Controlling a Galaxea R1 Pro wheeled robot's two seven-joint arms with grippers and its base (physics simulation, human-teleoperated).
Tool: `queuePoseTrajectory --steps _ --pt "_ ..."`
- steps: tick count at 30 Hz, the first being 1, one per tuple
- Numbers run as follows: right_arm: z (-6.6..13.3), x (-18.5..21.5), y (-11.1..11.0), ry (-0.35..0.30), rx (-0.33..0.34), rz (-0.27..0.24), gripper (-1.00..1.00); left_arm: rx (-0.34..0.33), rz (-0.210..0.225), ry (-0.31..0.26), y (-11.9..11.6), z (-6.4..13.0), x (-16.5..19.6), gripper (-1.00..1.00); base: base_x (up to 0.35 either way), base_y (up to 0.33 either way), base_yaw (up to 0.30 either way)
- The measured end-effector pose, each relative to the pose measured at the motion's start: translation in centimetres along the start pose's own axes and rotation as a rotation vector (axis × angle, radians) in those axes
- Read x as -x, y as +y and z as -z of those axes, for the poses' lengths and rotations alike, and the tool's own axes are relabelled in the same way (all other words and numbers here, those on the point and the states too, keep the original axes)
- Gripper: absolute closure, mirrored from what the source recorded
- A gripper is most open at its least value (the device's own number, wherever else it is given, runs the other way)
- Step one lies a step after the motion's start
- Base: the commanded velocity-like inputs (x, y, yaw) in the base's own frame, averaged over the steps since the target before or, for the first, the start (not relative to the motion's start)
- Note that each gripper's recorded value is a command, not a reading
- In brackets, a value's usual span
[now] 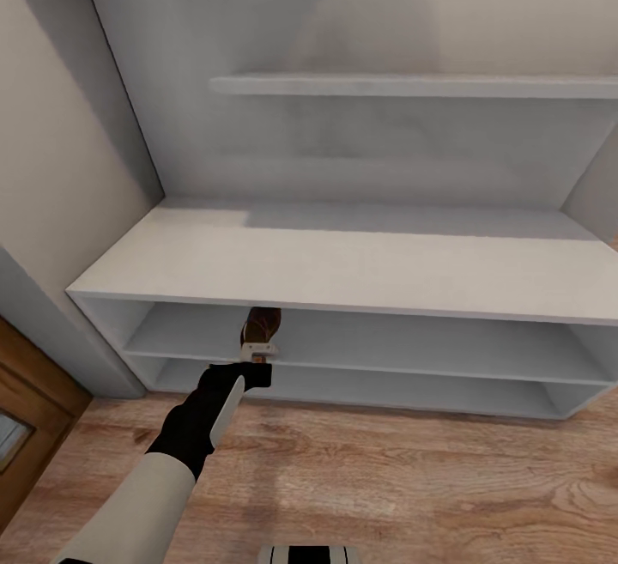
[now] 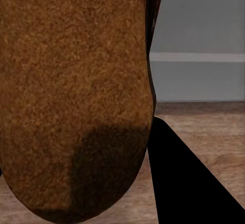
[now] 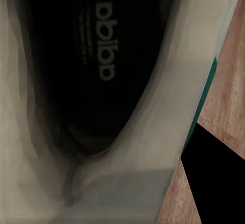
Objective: Pick up the two gym shoes and the two sandals from the corridor floor and place them onto the hallstand (shoe rack) in the corridor, making sure they are on the rack and not on the floor. Arrange them so the two gym shoes are next to each other and the two sandals are next to each other.
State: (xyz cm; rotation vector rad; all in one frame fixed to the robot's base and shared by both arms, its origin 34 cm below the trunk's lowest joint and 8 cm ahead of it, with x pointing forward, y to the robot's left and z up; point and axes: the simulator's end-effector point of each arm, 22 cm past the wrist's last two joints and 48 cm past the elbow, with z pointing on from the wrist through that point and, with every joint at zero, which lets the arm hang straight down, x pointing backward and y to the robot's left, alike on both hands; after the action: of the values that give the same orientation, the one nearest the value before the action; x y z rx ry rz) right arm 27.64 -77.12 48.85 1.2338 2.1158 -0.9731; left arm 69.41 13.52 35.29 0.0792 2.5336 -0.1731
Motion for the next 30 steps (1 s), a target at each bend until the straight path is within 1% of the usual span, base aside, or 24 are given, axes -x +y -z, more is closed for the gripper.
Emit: queuePoseTrajectory --steps 7,14,27,30 --pt "0.00 0.00 0.00 0.000 0.000 0.000 1.00 0.001 0.000 0.000 0.07 0.00 0.00 1.00 0.005 0.000 0.000" --pt "0.00 0.00 0.00 0.000 0.000 0.000 1.00 0.001 -0.001 0.000 0.08 0.02 0.01 1.00 0.197 0.018 0.000" --pt "0.00 0.00 0.04 0.000 0.001 0.001 1.00 0.011 -0.013 -0.001 0.30 0.00 0.02 1.00 0.018 0.001 0.000" --pt "0.01 0.03 0.05 -0.001 0.001 0.001 1.00 0.012 -0.014 -0.001 0.31 0.01 0.03 1.00 0.114 0.000 0.000"
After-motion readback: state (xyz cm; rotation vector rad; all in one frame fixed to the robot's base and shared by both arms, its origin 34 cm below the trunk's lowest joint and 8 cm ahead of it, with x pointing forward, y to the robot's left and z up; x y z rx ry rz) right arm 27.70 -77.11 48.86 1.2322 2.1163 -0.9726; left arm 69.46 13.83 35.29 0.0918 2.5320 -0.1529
